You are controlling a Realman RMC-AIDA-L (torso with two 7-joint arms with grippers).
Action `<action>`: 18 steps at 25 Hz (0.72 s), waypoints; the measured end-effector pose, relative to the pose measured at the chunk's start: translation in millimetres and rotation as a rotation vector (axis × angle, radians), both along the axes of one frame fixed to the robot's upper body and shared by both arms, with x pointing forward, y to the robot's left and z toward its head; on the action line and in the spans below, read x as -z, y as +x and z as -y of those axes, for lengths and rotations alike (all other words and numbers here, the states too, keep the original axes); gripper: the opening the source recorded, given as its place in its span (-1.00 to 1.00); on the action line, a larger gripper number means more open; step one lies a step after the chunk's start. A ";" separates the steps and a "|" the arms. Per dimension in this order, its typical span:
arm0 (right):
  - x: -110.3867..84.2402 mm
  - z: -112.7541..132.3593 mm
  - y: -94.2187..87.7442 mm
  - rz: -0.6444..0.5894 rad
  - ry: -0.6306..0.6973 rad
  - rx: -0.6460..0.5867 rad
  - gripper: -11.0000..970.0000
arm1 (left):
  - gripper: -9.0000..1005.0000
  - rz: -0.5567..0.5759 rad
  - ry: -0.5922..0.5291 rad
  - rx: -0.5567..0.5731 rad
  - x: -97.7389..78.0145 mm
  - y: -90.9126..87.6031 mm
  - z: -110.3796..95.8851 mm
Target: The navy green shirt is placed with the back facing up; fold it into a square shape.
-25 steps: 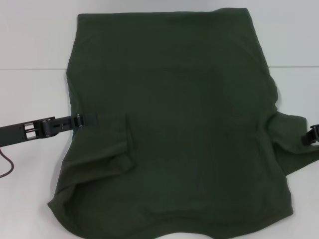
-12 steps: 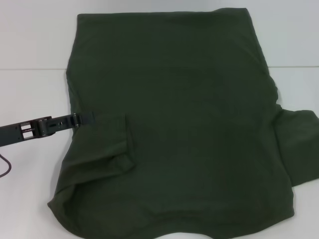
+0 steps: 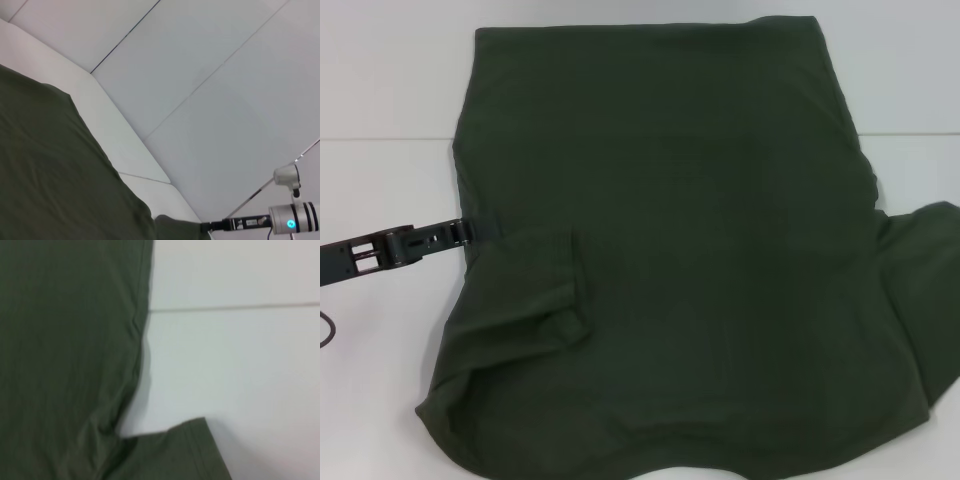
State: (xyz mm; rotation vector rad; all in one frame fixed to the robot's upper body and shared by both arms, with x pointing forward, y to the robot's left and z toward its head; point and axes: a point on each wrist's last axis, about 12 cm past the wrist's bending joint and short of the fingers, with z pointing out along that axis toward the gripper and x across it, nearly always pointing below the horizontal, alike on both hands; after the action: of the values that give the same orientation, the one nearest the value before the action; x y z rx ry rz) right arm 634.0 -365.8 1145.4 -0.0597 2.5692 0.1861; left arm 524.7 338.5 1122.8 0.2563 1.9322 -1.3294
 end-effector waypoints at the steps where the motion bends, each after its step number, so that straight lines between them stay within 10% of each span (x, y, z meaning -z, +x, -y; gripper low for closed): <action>1: -2.5 -0.8 2.5 0.010 0.004 0.002 -0.86 | 0.65 0.000 0.000 -0.002 0.1 -0.3 -0.4; 18: -24.4 -84.0 12.4 -0.156 0.173 -0.255 -0.78 | 0.64 0.018 -0.016 -0.055 -2.4 -0.3 -9.2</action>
State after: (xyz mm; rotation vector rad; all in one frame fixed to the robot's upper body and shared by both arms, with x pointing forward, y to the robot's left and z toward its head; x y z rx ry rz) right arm 646.4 -281.8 1169.8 -0.3194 2.6827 0.5264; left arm 524.4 347.7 1125.2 0.2047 1.8994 -1.3023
